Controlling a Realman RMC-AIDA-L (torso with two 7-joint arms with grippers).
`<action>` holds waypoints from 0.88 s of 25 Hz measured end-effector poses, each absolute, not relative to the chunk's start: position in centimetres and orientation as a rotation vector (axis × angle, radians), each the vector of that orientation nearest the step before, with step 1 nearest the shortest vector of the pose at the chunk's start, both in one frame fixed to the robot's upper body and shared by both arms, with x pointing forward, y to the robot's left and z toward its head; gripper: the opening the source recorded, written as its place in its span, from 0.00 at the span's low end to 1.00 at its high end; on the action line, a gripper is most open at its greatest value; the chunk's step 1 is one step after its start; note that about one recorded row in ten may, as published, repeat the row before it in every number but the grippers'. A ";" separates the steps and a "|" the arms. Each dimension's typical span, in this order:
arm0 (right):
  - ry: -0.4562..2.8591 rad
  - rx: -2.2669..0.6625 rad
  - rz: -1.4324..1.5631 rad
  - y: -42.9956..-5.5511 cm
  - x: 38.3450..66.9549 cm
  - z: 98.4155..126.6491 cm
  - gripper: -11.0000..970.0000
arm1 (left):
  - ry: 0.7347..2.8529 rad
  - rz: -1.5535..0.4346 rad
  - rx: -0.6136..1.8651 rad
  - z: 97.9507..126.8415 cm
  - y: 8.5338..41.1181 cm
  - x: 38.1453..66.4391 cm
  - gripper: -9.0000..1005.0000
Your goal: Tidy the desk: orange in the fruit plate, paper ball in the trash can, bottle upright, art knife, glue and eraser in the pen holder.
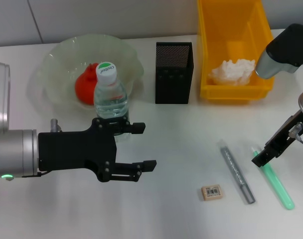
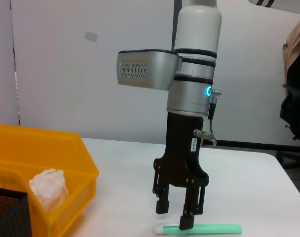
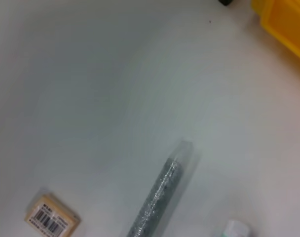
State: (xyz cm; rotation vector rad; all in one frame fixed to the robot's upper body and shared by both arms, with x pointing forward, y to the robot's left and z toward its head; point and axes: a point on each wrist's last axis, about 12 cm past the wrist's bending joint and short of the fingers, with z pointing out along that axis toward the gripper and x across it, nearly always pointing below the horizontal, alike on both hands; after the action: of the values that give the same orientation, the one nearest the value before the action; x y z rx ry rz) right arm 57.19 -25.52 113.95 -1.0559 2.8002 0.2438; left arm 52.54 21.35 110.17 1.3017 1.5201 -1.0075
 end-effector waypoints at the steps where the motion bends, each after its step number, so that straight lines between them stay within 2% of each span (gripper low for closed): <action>1: 2.801 -1.054 0.243 -25.5 57.2 113.9 0.77 | 1.520 -1.006 1.302 110.2 21.3 52.6 0.82; 6: 2.806 -1.043 0.241 -25.6 57.3 113.7 0.68 | 1.521 -1.003 1.303 110.2 21.3 52.6 0.82; 9: 2.806 -1.035 0.242 -25.6 57.4 113.5 0.59 | 1.521 -1.003 1.303 110.2 21.3 52.6 0.82; 22: 2.812 -1.046 0.249 -25.1 57.8 113.1 0.60 | 1.524 -1.003 1.301 110.1 21.2 52.7 0.82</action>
State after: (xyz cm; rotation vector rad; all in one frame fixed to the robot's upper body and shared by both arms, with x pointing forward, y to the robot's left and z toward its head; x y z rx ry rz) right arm 57.76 -25.13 113.06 -1.0461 2.8123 0.2495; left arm 52.71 21.24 110.12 1.3009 1.5238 -1.0030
